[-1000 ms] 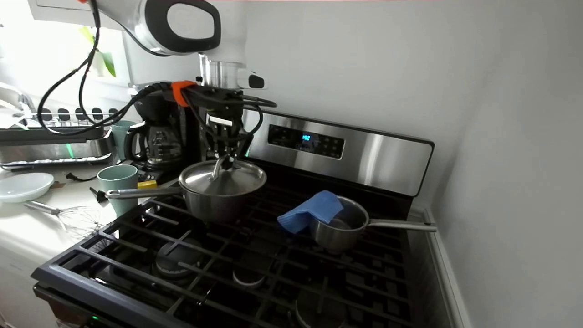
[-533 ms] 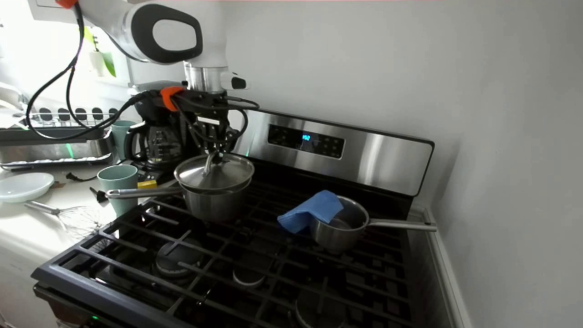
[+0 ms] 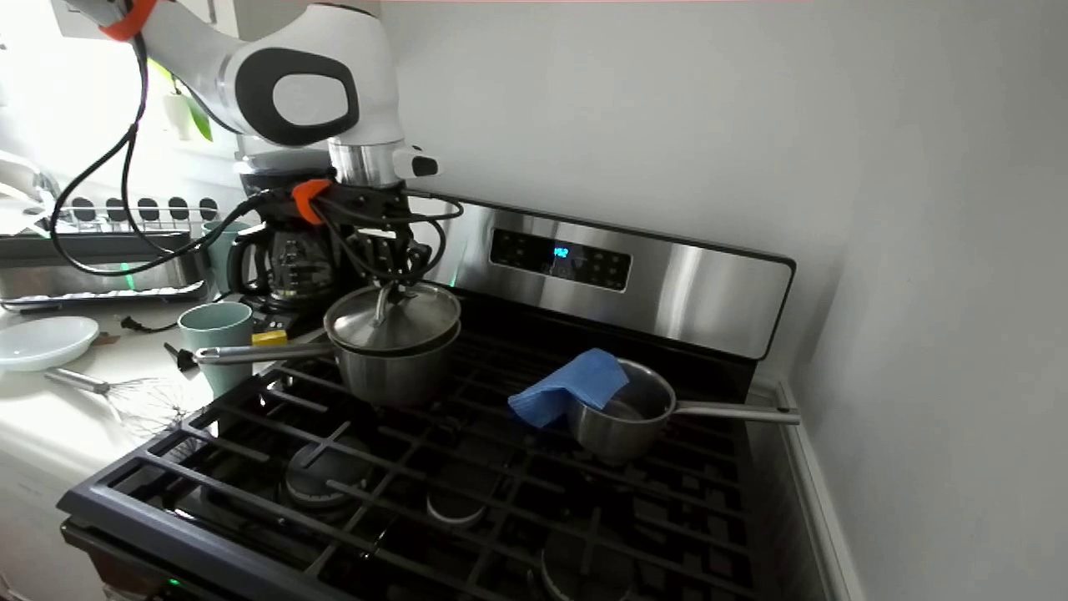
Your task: Open the pot, pour the content of the cup into it, then close the pot
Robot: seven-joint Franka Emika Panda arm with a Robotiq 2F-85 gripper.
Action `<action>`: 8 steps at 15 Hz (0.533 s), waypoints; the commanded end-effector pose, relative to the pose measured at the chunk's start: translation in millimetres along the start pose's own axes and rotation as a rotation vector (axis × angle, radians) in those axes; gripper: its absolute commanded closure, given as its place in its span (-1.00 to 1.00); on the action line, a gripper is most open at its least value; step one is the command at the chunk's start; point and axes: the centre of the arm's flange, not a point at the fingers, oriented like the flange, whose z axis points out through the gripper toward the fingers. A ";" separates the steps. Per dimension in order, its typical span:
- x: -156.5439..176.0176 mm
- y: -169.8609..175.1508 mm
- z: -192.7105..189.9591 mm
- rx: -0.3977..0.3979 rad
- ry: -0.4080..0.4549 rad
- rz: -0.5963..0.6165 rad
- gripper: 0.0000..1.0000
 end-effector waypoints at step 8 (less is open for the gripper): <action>10.5 -5.4 20.8 0.017 0.042 0.002 0.95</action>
